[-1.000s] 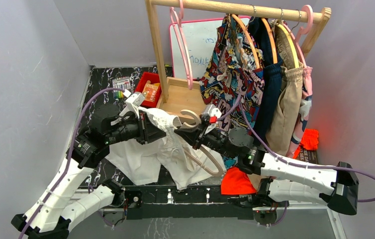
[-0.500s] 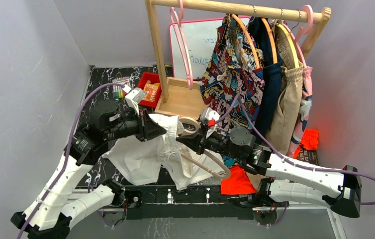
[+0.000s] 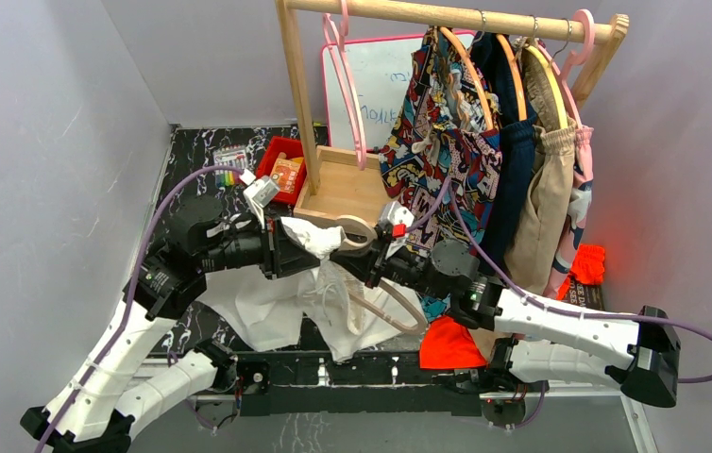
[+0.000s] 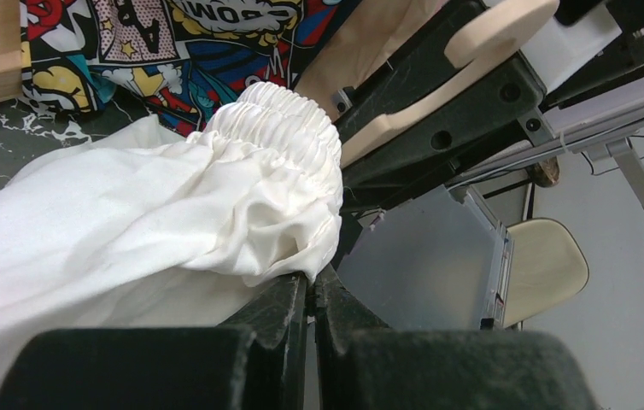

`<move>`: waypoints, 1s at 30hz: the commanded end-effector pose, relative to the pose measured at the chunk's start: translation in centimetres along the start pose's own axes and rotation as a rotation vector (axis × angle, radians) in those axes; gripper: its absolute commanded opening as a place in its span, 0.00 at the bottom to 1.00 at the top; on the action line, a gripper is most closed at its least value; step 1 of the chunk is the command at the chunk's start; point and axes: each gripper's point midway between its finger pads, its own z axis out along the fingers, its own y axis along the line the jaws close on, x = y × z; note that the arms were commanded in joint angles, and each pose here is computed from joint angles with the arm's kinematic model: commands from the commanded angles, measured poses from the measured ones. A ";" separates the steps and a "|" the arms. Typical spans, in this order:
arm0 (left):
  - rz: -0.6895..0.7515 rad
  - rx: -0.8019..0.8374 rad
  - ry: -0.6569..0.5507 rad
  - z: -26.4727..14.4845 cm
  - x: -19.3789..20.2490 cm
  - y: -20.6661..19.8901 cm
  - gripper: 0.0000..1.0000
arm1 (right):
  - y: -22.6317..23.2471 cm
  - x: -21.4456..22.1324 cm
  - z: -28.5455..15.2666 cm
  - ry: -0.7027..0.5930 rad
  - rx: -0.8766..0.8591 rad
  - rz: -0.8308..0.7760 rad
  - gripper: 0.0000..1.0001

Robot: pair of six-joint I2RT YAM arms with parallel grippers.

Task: Place the shorts on the hanger
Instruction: Hang the shorts on the hanger.

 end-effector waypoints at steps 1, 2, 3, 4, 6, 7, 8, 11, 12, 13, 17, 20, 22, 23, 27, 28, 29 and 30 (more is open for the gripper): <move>-0.007 0.091 0.050 -0.3 1.6 -1.3 0.00 | 0.9 -8.1 0.0 -0.298 -0.017 -0.002 0.00; -0.005 0.091 0.051 -0.3 1.8 -1.2 0.00 | 0.9 -8.3 0.0 -0.306 -0.016 -0.002 0.00; -0.006 0.084 0.050 -0.3 1.9 -1.0 0.00 | 0.9 -8.6 -0.1 -0.315 -0.017 -0.003 0.00; -0.008 0.069 0.045 -0.3 2.0 -0.7 0.00 | 1.0 -8.7 -0.1 -0.320 -0.020 -0.002 0.00; -0.004 0.024 0.029 -0.3 1.9 0.1 0.00 | 1.3 -8.9 -0.2 -0.324 -0.036 0.001 0.00; -0.003 0.004 0.024 -0.4 1.8 0.3 0.01 | 1.5 -8.9 -0.3 -0.323 -0.045 0.005 0.00; 0.003 -0.013 0.016 -0.4 1.6 0.5 0.06 | 1.6 -8.9 -0.3 -0.322 -0.051 0.010 0.00; 0.017 -0.061 -0.019 -0.8 0.7 0.9 0.31 | 1.9 -8.8 -0.4 -0.313 -0.065 0.016 0.00; 0.023 -0.075 -0.031 -0.9 0.3 1.0 0.38 | 1.9 -8.6 -0.4 -0.307 -0.066 0.017 0.00; 0.029 -0.090 -0.046 -1.1 0.0 1.1 0.45 | 1.9 -8.5 -0.4 -0.300 -0.067 0.018 0.00; 0.051 -0.119 -0.092 -1.9 -1.3 0.7 0.61 | 1.8 -7.8 -0.5 -0.271 -0.064 0.020 0.00; 0.067 -0.116 -0.117 -2.5 -2.0 0.0 0.68 | 1.7 -7.1 -0.8 -0.242 -0.058 0.018 0.00; 0.074 -0.116 -0.125 -2.8 -2.2 -0.3 0.70 | 1.6 -6.6 -1.1 -0.224 -0.051 0.015 0.00; 0.077 -0.116 -0.129 -3.0 -2.3 -0.4 0.71 | 1.5 -6.4 -1.3 -0.217 -0.046 0.014 0.00; 0.077 -0.126 -0.131 -3.3 -2.3 -0.4 0.72 | 1.3 -6.2 -2.0 -0.208 -0.034 0.012 0.00; 0.077 -0.127 -0.133 -3.3 -2.3 -0.4 0.72 | 1.3 -6.2 -2.1 -0.209 -0.034 0.012 0.00; 0.075 -0.128 -0.132 -3.3 -2.3 -0.4 0.72 | 1.3 -6.4 -2.2 -0.213 -0.034 0.013 0.00; 0.072 -0.129 -0.133 -3.3 -2.4 -0.4 0.72 | 1.4 -6.5 -2.2 -0.215 -0.035 0.015 0.00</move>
